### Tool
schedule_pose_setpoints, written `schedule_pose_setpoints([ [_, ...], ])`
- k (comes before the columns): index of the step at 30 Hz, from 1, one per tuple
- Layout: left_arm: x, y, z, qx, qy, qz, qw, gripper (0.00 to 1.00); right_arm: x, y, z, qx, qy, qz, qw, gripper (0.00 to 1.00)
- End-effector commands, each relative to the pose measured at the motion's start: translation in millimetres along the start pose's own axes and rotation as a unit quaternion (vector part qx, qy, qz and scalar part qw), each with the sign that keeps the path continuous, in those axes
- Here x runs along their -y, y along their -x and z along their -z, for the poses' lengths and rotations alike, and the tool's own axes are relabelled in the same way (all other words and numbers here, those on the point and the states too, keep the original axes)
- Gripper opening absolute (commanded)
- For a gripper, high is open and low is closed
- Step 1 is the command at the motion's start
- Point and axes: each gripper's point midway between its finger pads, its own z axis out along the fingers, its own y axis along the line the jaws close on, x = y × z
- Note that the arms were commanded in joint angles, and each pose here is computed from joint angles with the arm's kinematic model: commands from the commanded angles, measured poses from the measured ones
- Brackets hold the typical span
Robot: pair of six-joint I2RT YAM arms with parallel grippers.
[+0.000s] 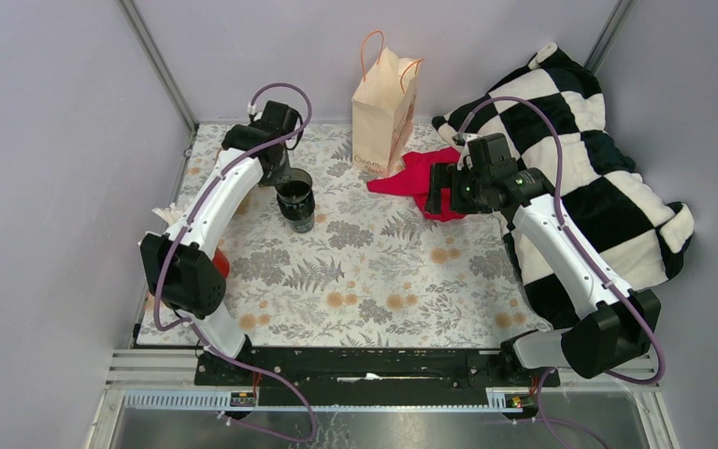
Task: Pack the takeout coffee
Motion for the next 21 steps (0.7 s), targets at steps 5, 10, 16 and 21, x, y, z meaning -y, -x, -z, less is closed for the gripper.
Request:
schedule_pose_setpoints([
  [5,-5,37,38,0.067,-0.015,0.035,0.997,0.0,-9,5,1,0.008,0.02,0.001,1.0,1.0],
  [10,-3,42,47,0.074,-0.027,0.049,0.996,0.0,-10,5,0,0.007,0.021,0.001,1.0,1.0],
  [16,-7,44,56,0.08,-0.027,0.053,0.995,0.0,-9,3,-1,0.004,0.021,0.0,1.0,1.0],
  [21,-4,42,52,0.077,-0.031,0.047,0.995,0.0,-10,2,-2,0.002,0.024,-0.001,1.0,1.0],
])
